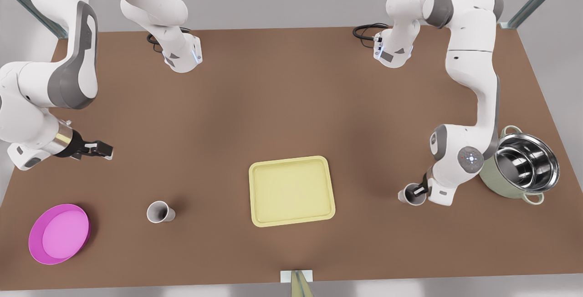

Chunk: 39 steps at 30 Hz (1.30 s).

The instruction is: Use the left arm to pick up the white IKEA cup from the tray and place it on the middle-left position; use the right arm to pick up the white IKEA cup from the tray and place it on the middle-right position

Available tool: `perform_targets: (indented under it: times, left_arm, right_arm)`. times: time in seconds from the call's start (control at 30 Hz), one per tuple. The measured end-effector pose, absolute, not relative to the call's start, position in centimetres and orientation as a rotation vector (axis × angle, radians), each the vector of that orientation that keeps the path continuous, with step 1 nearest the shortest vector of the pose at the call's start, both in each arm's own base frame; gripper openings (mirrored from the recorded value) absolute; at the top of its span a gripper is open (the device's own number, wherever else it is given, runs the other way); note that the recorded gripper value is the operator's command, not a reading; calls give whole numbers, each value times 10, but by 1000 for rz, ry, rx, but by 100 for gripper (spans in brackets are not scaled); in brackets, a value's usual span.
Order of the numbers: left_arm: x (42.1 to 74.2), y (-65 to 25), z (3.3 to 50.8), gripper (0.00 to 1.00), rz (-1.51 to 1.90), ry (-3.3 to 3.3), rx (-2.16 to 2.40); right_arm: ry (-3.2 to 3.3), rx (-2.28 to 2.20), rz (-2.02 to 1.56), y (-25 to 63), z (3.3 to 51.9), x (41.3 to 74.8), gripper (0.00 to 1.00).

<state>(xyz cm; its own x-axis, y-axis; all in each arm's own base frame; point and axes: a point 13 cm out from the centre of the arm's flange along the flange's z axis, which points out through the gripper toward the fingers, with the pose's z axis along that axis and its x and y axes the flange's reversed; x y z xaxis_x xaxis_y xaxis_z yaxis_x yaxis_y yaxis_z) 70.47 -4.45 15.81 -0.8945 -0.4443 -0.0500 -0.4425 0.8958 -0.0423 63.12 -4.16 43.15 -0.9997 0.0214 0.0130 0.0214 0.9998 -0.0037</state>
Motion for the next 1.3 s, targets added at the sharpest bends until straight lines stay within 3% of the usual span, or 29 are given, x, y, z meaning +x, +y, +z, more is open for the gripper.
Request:
perform_targets:
  times: [0.63, 0.67, 0.7, 0.77, 0.93, 1.0, 1.1, 1.3]
  left_arm:
    - [725, 45, 109, 1, 28, 2959, -451]
    - [726, 45, 109, 6, 28, 2956, -441]
    - [727, 45, 109, 20, 26, 2955, -431]
    - [728, 43, 110, 100, 13, 2954, -407]
    - [735, 40, 123, 100, -35, 2943, -315]
    - [746, 44, 171, 100, -31, 2908, -276]
    - [773, 26, 281, 100, -42, 2871, -202]
    - [725, -37, 383, 100, -124, 2997, -91]
  right_arm:
    - [-3152, -53, 60, -57, 443, 635, 100]
    - [-3153, -53, 61, -57, 443, 635, 100]
    - [-3153, -53, 61, -57, 444, 635, 100]
    - [-3153, -54, 61, -57, 444, 635, 100]
    - [-3154, -56, 62, -58, 444, 635, 100]
    - [-3153, -54, 62, -57, 444, 635, 100]
    - [-3153, -52, 61, -56, 444, 635, 100]
    - [-3153, -49, 61, -54, 444, 635, 100]
